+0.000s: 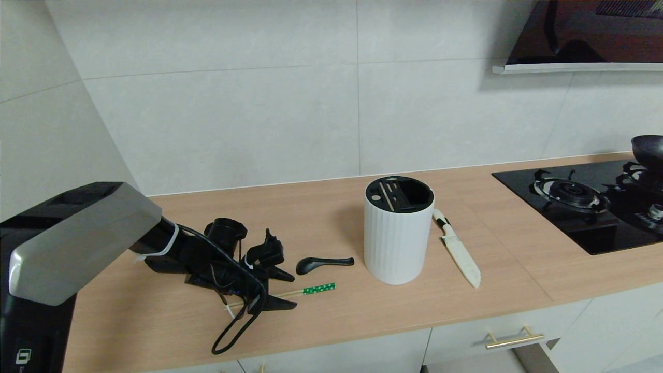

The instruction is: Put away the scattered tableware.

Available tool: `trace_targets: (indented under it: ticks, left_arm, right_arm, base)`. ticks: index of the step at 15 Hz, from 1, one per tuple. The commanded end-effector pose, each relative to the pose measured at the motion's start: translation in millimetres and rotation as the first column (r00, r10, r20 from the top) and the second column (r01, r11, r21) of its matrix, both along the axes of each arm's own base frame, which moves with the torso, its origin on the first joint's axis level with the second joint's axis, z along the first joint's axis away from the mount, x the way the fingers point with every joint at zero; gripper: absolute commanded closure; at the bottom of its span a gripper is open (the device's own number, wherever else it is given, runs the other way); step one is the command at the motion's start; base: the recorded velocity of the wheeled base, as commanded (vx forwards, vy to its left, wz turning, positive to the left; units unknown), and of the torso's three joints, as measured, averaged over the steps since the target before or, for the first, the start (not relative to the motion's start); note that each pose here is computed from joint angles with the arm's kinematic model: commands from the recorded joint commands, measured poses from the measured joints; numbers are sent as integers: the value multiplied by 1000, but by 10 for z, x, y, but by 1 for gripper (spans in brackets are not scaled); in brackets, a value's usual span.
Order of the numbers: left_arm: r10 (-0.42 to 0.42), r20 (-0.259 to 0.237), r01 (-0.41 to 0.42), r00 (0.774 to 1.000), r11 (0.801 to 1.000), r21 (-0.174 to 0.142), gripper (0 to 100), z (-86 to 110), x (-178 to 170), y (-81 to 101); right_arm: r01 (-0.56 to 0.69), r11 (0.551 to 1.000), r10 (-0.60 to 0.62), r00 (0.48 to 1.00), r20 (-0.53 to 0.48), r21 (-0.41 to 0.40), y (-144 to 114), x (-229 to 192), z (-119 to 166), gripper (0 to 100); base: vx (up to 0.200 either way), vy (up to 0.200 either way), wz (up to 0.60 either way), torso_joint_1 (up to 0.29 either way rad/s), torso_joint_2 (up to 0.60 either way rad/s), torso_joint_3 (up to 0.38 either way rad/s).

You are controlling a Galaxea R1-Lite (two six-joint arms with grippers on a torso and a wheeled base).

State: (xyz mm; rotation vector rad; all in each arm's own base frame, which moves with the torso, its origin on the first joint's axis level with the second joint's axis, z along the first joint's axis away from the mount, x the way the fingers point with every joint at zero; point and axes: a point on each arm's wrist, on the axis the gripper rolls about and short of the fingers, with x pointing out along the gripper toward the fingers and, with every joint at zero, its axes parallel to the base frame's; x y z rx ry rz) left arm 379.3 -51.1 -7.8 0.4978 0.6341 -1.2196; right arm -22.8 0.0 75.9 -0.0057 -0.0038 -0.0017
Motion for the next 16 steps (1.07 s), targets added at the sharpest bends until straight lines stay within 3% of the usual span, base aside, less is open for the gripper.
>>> trace_targets:
  ticks: [1,4,13,16]
  left_arm:
    - [-6,17,6,1000,1000,0,100,74,-30,0]
    - [-8,36,8,999,1000,-2,100,147,-40,6]
    - [-16,16,16,1000,1000,-10,100,95,-60,-23]
    - [-14,70,15,997,1000,-15,100,255,-41,-13]
  right_arm:
    - [0,1000,0,1000,1,0,0,0,0,0]
    - [0,1000,0,1000,-1,0,0,1,1,0]
    - [0,1000,0,1000,1,0,0,0,0,0]
    - [0,1000,0,1000,1,-2,0,0,0,0]
  base:
    - [0,0,0,0,0,0]
    - [0,0,0,0,0,0]
    - [0,0,0,0,0,0]
    - [0,0,0,0,0,0]
